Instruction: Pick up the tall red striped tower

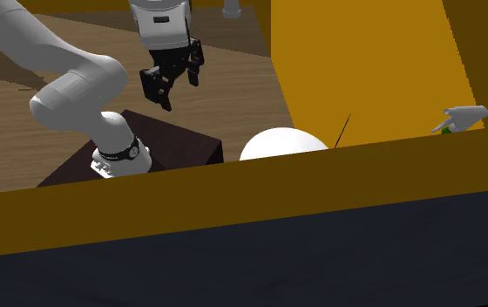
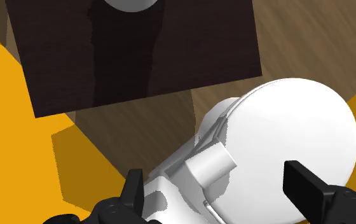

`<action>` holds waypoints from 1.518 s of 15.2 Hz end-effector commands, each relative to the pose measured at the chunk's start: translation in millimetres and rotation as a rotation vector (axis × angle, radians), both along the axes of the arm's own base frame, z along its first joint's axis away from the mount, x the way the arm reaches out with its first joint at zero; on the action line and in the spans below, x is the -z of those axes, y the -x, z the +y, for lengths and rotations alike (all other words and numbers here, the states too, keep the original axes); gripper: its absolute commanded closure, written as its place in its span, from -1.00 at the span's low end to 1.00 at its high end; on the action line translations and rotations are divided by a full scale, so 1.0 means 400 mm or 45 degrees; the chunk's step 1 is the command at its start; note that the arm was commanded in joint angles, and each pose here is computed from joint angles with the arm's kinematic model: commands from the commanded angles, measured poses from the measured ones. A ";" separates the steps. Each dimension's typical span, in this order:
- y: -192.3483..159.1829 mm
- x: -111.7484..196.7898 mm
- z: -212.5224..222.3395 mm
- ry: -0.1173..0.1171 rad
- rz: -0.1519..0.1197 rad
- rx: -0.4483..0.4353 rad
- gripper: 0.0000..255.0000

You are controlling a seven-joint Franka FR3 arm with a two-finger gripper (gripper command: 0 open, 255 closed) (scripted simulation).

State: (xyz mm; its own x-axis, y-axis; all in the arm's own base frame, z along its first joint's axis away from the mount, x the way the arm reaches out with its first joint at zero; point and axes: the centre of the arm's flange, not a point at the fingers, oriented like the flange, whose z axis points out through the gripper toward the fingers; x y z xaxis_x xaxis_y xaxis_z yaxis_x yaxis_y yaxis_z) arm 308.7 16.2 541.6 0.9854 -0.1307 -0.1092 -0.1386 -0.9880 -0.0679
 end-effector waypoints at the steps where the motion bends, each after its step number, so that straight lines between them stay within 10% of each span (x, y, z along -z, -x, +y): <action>1: 0.000 0.000 0.000 0.000 0.000 0.000 -1.00; 23: -0.550 -0.102 -0.248 -0.102 -0.425 0.066 -1.00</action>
State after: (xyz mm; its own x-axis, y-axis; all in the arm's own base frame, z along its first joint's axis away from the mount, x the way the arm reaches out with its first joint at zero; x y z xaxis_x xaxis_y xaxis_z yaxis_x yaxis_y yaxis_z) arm 519.9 -80.9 579.7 0.9643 -0.1829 0.1913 -0.1466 -0.9709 -0.1893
